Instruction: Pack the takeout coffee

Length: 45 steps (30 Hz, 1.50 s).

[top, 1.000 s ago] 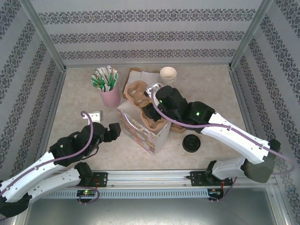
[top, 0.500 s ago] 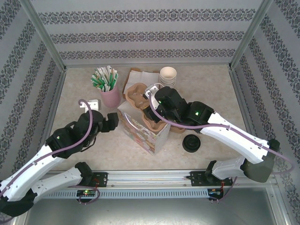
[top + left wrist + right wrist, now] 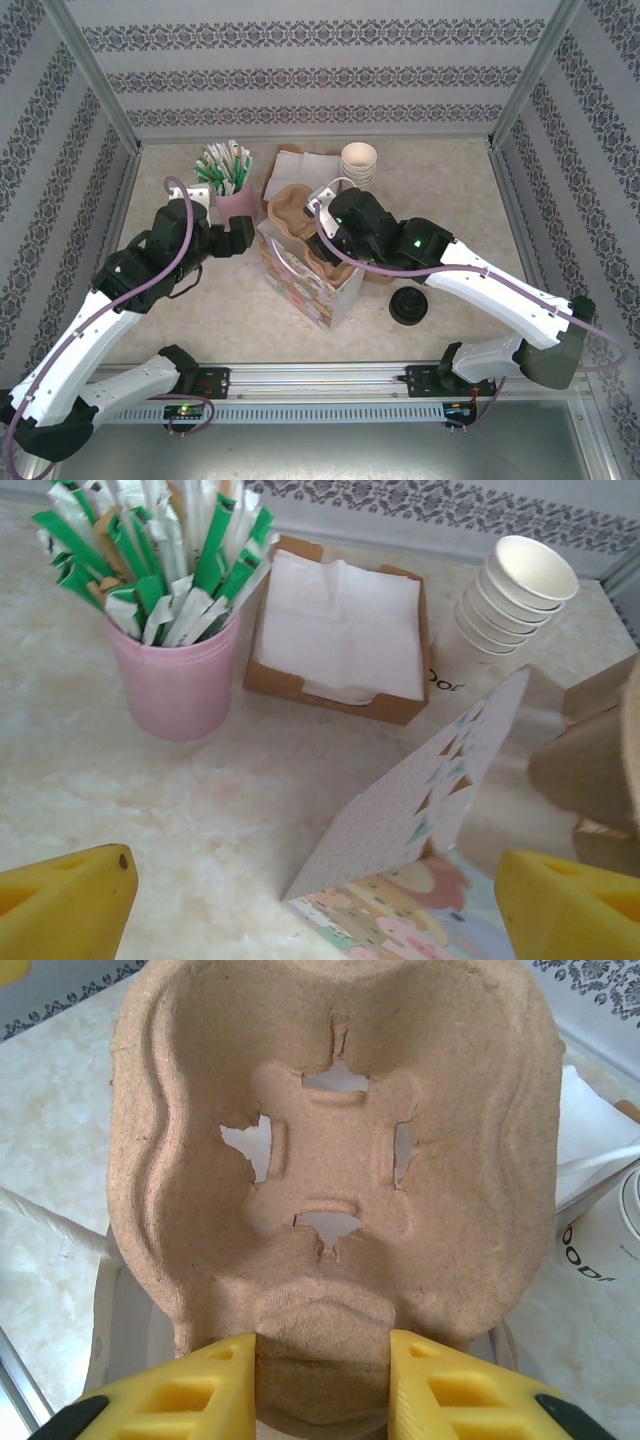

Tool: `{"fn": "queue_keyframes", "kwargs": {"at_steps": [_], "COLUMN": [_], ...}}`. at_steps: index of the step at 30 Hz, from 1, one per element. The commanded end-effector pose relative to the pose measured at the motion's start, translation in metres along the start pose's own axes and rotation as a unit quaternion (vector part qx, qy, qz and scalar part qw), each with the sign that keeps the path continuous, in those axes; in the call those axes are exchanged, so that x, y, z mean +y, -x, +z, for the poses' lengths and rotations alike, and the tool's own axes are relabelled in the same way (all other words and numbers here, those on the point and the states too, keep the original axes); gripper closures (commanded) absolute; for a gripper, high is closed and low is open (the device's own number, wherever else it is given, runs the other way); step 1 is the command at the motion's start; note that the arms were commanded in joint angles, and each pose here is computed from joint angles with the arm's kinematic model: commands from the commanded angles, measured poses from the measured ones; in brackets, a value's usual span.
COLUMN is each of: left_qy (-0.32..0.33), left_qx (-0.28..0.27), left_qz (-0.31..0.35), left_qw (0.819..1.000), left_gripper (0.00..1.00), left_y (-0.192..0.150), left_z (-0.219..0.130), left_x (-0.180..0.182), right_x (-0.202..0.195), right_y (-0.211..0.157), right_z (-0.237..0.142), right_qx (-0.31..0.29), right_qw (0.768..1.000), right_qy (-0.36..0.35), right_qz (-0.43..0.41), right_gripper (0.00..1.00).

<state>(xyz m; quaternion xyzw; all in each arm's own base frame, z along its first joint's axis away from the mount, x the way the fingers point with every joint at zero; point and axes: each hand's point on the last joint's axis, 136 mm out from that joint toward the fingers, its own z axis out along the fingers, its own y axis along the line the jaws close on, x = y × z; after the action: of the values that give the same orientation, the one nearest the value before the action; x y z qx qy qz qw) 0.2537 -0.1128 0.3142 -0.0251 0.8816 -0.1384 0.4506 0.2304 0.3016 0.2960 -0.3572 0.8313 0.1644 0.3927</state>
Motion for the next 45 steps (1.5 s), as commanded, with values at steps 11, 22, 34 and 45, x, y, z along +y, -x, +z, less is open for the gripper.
{"fn": "queue_keyframes", "kwargs": {"at_steps": [11,22,34,45], "left_qy": [-0.067,-0.068,-0.061,-0.065], "left_qx": [0.021,0.035,0.048,0.069], "left_qz": [0.003,0.007,0.009,0.006], "left_qw": [0.997,0.997,0.997,0.995], "left_gripper": [0.08,0.09,0.1,0.18], "left_y": [0.014,0.009,0.004,-0.003], "left_z": [0.021,0.031,0.04,0.051], "left_x": [-0.023,-0.023,-0.02,-0.021], "right_x": [0.01,0.009,0.007,0.006], "right_y": [-0.011,-0.021,-0.027,-0.022], "right_z": [0.009,0.016,0.022,0.02], "right_qx": [0.023,0.048,0.066,0.052], "right_qw": [0.999,0.999,0.998,0.999], "right_qy": [0.018,0.012,0.006,0.003], "right_qz": [-0.014,-0.015,-0.014,-0.01], "right_gripper": [0.66,0.66,0.66,0.66]}}
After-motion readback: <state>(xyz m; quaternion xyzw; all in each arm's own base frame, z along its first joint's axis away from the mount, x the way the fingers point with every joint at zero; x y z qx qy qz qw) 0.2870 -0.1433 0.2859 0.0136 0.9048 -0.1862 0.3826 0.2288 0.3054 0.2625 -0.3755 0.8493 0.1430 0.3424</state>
